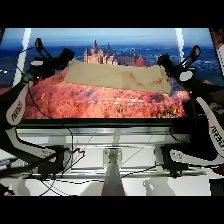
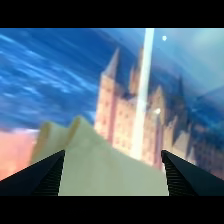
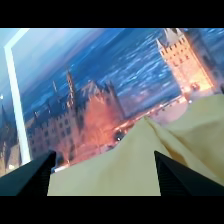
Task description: Fold the clothes and pants, and hang the long-sleeved shirts on hangers.
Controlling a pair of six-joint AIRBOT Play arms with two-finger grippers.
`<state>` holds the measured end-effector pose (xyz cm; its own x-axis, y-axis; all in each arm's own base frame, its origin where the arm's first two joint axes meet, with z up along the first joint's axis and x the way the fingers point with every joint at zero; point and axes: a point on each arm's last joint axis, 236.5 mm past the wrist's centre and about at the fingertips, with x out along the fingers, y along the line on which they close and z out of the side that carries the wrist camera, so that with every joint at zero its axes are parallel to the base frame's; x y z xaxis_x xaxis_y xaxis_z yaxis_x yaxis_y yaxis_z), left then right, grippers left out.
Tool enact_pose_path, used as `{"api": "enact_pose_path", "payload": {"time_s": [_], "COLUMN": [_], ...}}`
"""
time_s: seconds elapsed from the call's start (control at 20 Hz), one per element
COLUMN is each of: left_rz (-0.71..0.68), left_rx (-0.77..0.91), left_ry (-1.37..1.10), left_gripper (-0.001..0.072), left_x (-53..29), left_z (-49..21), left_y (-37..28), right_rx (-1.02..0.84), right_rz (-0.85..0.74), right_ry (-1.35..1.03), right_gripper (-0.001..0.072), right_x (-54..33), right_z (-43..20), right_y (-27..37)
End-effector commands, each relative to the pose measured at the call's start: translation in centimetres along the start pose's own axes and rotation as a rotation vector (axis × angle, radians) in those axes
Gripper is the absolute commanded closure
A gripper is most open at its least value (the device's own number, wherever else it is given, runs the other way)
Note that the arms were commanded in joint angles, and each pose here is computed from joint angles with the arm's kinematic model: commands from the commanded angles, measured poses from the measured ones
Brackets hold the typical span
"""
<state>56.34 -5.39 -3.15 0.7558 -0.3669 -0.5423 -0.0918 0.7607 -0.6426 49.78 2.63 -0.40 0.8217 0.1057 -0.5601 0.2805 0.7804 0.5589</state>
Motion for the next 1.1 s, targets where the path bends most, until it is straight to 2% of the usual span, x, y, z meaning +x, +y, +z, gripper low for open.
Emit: {"api": "enact_pose_path", "payload": {"time_s": [0.0,0.15,0.2,0.4,0.6,0.65,0.7,0.75,0.85,0.9,0.95,1.05], "left_rz": [0.044,0.162,0.163,0.000,-0.174,-0.173,-0.166,-0.163,-0.169,-0.174,-0.173,-0.150], "left_rx": [0.045,0.160,0.172,0.088,0.058,0.075,0.103,0.130,0.164,0.202,0.266,0.386], "left_ry": [0.169,0.455,0.524,0.624,0.605,0.597,0.584,0.572,0.573,0.595,0.629,0.710], "left_gripper": [0.0016,0.0016,0.0017,0.0015,0.0023,0.0107,0.0247,0.0376,0.0701,0.0700,0.0700,0.0700], "left_x": [-2.7,-6.5,-7.3,-5.8,-2.7,-2.1,-1.5,-0.9,-0.4,-0.8,-1.7,-4.6], "left_z": [-1.1,-3.7,-4.5,-7.7,-9.4,-9.6,-9.6,-9.7,-9.9,-10.0,-9.9,-9.5], "left_y": [4.5,9.4,9.9,8.4,5.4,5.2,5.0,4.6,3.5,2.9,2.4,1.4], "right_rx": [-0.078,-0.098,-0.098,-0.097,-0.101,-0.108,-0.141,-0.196,-0.253,-0.269,-0.296,-0.345], "right_rz": [-0.011,-0.013,-0.013,-0.010,-0.009,-0.006,0.001,0.012,0.041,0.058,0.079,0.126], "right_ry": [0.042,0.056,0.060,0.115,0.169,0.185,0.205,0.232,0.277,0.290,0.301,0.295], "right_gripper": [0.0024,0.0025,0.0024,0.0025,0.0026,0.0032,0.0096,0.0192,0.0223,0.0362,0.0542,0.0643], "right_x": [0.1,0.1,0.1,0.0,-0.2,-0.2,-0.3,-0.4,-0.7,-0.9,-1.0,-1.4], "right_z": [-1.1,-1.4,-1.5,-2.8,-4.0,-4.4,-5.0,-5.7,-6.8,-7.0,-7.0,-6.4], "right_y": [-0.3,-0.4,-0.4,-0.4,-0.4,-0.4,-0.2,0.0,1.2,2.1,3.3,6.1]}}
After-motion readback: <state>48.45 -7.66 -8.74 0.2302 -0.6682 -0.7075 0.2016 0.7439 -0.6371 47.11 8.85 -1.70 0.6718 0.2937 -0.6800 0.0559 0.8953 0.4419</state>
